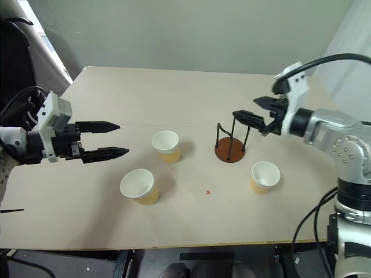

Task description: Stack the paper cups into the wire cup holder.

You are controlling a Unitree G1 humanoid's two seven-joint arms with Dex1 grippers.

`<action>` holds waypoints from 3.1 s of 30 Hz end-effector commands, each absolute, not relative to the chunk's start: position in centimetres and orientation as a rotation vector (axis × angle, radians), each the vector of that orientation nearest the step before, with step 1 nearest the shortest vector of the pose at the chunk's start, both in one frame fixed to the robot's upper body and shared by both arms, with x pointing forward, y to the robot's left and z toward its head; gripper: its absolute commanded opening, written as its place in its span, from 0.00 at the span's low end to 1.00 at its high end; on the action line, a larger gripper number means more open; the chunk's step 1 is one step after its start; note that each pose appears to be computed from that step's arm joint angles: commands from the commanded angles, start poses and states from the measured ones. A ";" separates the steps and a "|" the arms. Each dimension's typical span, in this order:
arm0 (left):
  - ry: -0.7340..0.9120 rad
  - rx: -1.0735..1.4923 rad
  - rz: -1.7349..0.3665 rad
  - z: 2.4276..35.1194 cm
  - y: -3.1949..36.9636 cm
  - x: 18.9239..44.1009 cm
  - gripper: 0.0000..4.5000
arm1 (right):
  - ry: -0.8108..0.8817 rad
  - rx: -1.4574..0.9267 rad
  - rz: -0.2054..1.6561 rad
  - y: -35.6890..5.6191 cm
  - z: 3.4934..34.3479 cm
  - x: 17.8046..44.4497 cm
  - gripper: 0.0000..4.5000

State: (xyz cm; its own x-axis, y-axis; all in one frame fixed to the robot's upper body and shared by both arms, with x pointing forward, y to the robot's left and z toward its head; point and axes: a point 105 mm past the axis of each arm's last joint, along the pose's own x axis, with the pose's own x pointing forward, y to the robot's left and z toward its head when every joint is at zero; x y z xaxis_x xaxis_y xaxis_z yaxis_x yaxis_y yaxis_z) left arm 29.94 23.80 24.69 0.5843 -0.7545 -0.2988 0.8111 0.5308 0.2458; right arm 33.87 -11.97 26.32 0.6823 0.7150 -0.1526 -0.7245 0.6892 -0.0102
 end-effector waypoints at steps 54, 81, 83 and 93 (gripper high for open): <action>0.143 0.426 -0.915 25.7 23.9 29.2 1.00 | 0.316 -0.608 1.510 -6.3 18.6 23.8 0.01; 0.304 0.510 -1.235 25.8 21.1 24.5 1.00 | 0.318 -0.876 1.628 -7.8 17.7 24.9 0.01; 0.302 0.508 -1.234 25.8 21.1 24.5 1.00 | 0.319 -0.870 1.637 -7.8 17.8 24.8 0.01; 0.302 0.511 -1.236 25.3 21.1 25.3 1.00 | 0.136 -0.795 1.496 -9.3 25.6 25.2 0.39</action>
State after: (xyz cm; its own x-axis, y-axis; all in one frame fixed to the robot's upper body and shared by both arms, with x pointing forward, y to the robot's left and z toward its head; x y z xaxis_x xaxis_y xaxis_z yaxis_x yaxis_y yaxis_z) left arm 25.24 21.04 24.60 0.2990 -0.8180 -0.4914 0.9541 0.2460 0.1710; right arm 25.41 -8.18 22.47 0.0474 0.8060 -0.5901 -0.9376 -0.1678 -0.3045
